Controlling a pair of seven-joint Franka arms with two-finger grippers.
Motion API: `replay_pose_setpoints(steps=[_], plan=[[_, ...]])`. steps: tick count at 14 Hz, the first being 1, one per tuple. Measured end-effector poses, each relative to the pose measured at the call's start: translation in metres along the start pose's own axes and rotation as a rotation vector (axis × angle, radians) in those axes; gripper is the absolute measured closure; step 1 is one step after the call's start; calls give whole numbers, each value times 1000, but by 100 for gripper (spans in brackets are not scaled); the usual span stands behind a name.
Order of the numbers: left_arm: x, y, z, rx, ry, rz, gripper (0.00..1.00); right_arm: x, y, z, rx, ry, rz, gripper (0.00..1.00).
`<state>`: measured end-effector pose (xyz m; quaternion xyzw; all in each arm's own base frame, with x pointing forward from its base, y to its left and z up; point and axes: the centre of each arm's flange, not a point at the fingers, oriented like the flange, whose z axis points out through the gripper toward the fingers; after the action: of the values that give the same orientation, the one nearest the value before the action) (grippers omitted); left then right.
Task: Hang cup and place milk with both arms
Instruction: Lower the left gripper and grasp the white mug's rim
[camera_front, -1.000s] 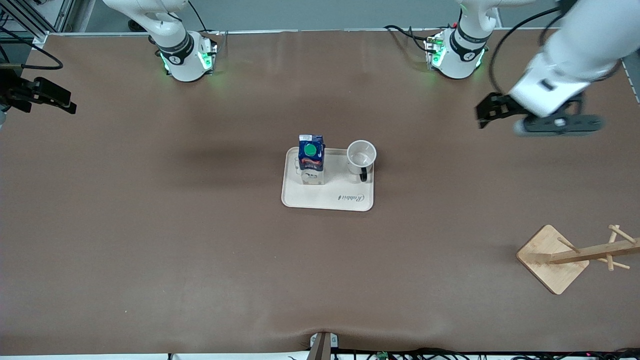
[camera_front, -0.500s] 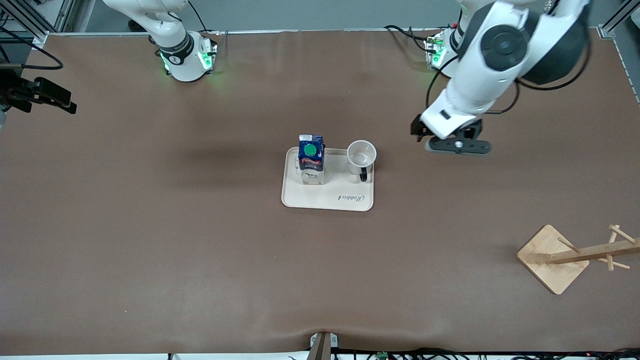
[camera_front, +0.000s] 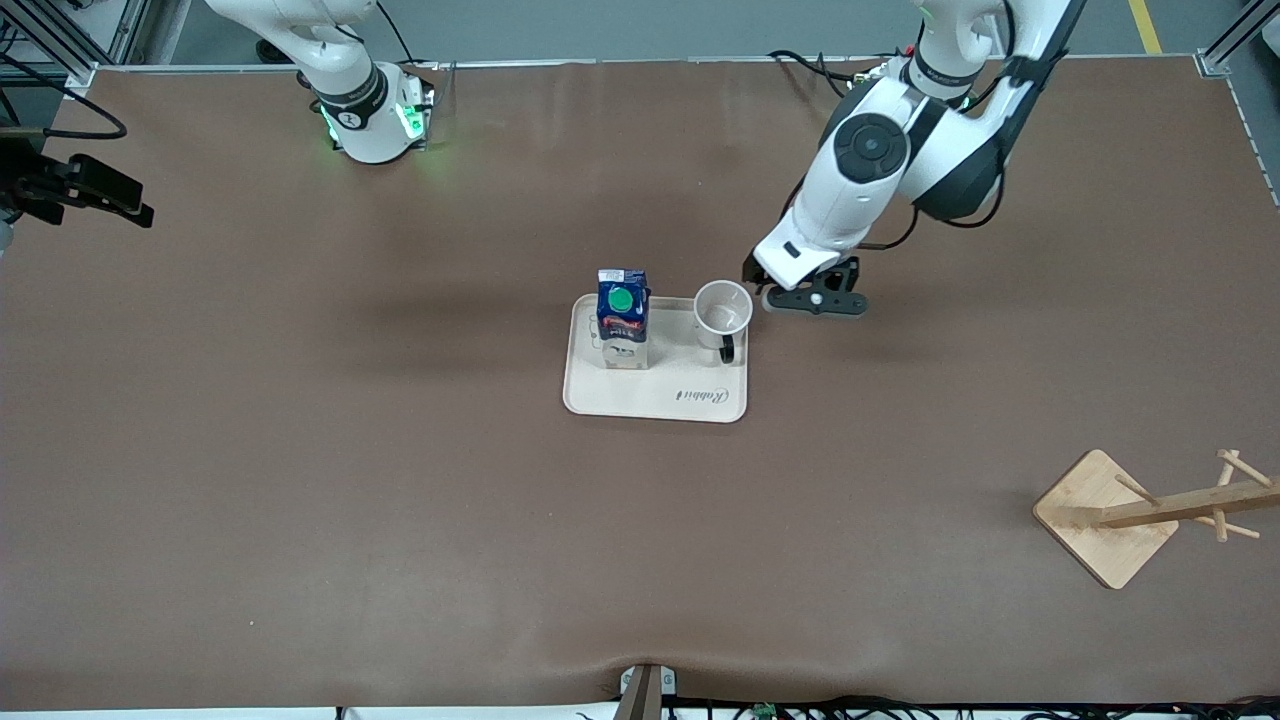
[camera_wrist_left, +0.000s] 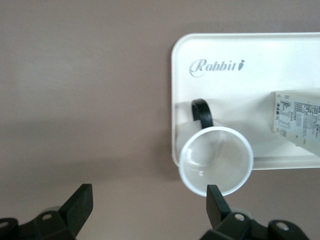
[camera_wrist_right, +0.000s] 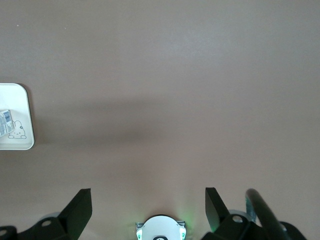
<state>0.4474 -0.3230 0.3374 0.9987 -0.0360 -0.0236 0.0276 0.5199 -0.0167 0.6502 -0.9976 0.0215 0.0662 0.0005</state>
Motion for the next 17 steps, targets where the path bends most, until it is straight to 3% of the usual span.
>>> replay_pose_setpoints(steps=[2,4,8,10,15,17], plan=[[-3,11,25,1,-9,-31,3,0,0,0,0,0,0,0],[-7,22,53,19,-7,-59,17,0,0,0,0,0,0,0],[-13,35,102,38,-5,-116,28,0,0,0,0,-3,0,0],[-15,37,115,43,-9,-138,44,0,0,0,0,-4,0,0],[-8,41,115,31,0,-164,96,-1,0,0,0,-5,0,0],[0,41,107,25,23,-163,95,-1,0,0,0,-5,0,0]])
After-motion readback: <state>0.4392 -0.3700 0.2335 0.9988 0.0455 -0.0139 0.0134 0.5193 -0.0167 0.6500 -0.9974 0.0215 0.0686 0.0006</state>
